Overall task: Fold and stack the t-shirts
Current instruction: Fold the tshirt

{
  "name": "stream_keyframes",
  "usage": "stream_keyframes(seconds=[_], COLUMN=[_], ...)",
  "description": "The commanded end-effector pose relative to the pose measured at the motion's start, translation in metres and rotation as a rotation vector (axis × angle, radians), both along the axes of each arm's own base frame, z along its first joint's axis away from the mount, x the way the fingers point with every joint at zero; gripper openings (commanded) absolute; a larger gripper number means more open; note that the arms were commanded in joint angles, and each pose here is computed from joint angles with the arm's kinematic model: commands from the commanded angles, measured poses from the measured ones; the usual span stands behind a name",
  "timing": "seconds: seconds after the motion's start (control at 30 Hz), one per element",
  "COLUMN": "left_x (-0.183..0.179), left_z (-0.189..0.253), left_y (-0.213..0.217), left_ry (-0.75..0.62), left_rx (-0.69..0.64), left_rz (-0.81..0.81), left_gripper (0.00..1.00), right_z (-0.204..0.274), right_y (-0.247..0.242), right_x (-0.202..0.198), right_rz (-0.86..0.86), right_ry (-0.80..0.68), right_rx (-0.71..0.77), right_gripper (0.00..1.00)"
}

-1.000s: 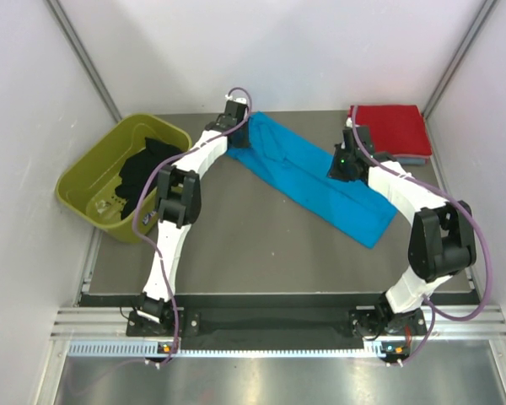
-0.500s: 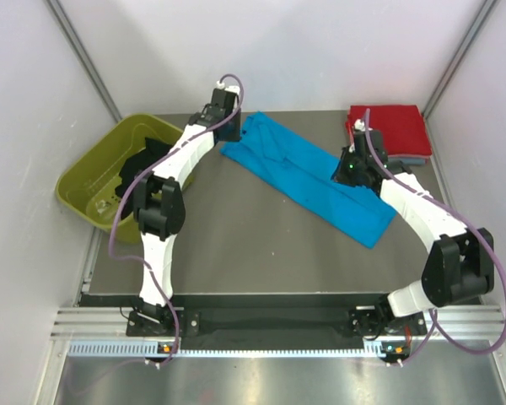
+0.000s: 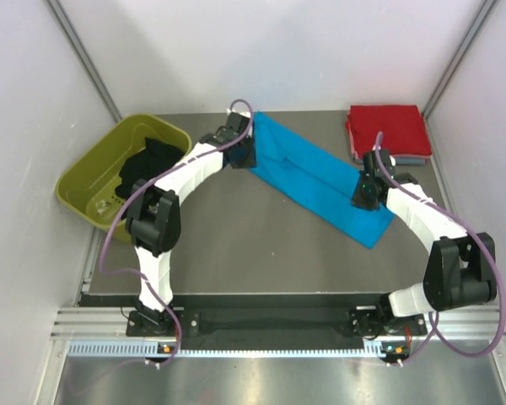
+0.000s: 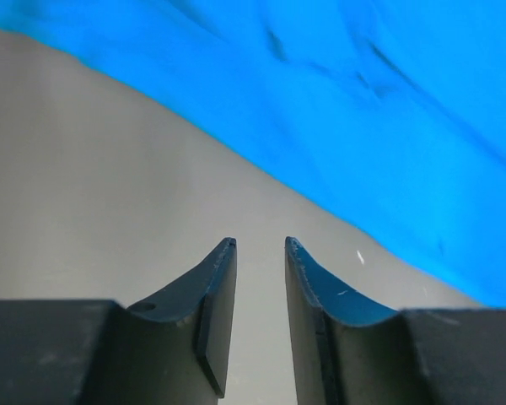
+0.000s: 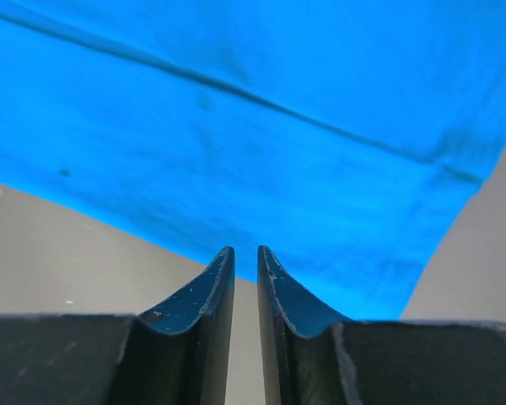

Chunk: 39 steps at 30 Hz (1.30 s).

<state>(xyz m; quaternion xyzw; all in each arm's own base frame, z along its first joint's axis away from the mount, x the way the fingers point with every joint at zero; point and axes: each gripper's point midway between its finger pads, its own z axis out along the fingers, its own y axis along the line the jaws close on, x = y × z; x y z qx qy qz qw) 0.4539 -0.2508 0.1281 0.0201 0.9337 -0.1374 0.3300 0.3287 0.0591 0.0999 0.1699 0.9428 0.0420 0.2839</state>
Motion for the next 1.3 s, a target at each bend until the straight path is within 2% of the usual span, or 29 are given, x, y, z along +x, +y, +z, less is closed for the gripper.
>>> stream_keyframes(seconds=[0.0,0.17,0.23,0.5,0.8,1.0,1.27], left_x=[0.053,0.091,0.101,0.131,0.148,0.152,0.158], left_z=[0.018,0.012,-0.007,-0.048,-0.071,-0.082,-0.093], left_y=[0.034,0.045,0.051,0.068,0.097,0.113,0.114], left_ry=[-0.095,-0.154,-0.145,-0.119,-0.093,-0.072,-0.057], left_rx=[-0.026,0.048,0.095,0.168,0.242,0.236,0.219], left_rz=[0.147,0.144,0.154,0.164,0.24,0.281,0.275], left_gripper=[0.33,0.27,0.25,0.24,0.24,0.24,0.24], right_z=[0.0,-0.015,-0.02,-0.03,-0.055,-0.073,-0.086], right_y=[-0.015,-0.017,-0.016,-0.024,-0.075,-0.111,-0.123], right_x=[-0.011,-0.006,-0.003,0.006,-0.018,-0.045,-0.061], right_rz=[-0.087,-0.104,-0.103,-0.125,-0.301,-0.429,-0.499], right_ry=[0.001,0.013,0.022,0.042,0.113,0.183,0.213], right_rx=[-0.014,-0.016,-0.016,-0.054,-0.101,-0.133,-0.146], right_gripper=[0.17,0.14,0.14,0.13,0.11,0.1,0.09])
